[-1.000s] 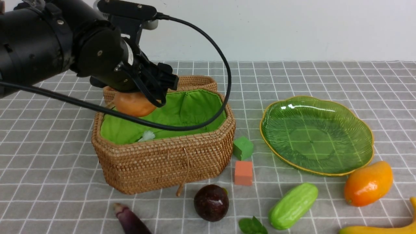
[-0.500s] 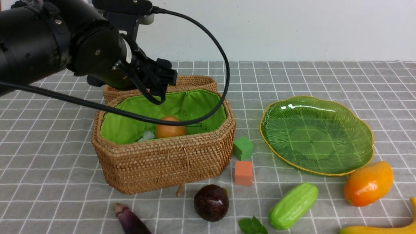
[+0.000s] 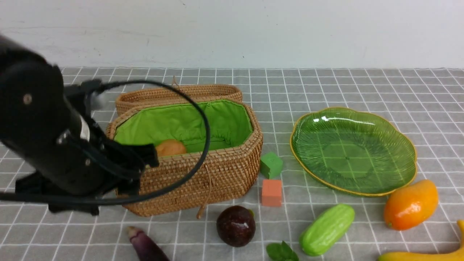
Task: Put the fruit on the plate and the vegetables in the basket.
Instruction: Use the left arm to grab an eggplant and put it into the left basket
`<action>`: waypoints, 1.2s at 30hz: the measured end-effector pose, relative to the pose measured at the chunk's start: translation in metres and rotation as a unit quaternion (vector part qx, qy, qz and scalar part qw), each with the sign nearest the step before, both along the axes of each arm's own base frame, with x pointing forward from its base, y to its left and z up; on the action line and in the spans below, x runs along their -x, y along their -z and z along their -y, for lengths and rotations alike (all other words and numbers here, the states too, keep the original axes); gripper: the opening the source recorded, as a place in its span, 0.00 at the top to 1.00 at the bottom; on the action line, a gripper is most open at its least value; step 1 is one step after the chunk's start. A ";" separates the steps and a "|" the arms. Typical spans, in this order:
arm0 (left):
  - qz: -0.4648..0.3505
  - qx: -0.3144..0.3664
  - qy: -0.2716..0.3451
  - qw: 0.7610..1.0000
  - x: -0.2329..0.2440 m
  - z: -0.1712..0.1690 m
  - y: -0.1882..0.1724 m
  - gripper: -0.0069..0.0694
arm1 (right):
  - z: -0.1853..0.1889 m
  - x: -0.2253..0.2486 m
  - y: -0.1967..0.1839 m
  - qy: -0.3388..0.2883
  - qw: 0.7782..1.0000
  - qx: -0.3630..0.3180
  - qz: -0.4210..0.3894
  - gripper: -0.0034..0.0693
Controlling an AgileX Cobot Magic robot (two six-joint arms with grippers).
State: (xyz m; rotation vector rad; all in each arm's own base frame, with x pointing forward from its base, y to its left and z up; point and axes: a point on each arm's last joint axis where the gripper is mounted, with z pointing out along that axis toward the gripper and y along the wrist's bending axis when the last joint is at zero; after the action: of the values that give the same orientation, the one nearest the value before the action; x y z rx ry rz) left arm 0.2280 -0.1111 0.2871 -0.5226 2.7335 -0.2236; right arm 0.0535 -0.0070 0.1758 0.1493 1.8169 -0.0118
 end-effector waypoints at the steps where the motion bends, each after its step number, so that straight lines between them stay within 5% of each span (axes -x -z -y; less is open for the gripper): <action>1: -0.011 0.005 -0.018 1.000 0.001 0.000 0.011 0.30 | 0.000 0.000 0.000 0.000 1.000 0.000 0.000 0.62; 16: -0.096 0.008 -0.043 0.994 -0.023 0.020 0.103 0.30 | 0.000 0.000 0.000 0.000 1.000 0.000 0.000 0.62; 21: -0.131 0.006 -0.011 0.991 -0.027 0.027 0.127 0.38 | 0.000 0.000 0.000 0.000 1.000 0.000 0.000 0.62; 30: -0.139 0.022 0.021 0.990 -0.023 0.030 0.122 0.46 | 0.000 0.000 0.000 0.000 1.000 0.000 0.000 0.62; 36: -0.141 0.023 0.087 0.986 -0.002 0.023 0.083 0.46 | 0.000 0.000 0.000 0.000 1.000 0.000 0.000 0.62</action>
State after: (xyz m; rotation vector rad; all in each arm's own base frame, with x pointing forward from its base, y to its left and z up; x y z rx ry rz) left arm 0.2296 -0.1338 0.2036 -0.3485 3.0615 -0.2747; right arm 0.0535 -0.0070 0.1758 0.1493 1.8169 -0.0118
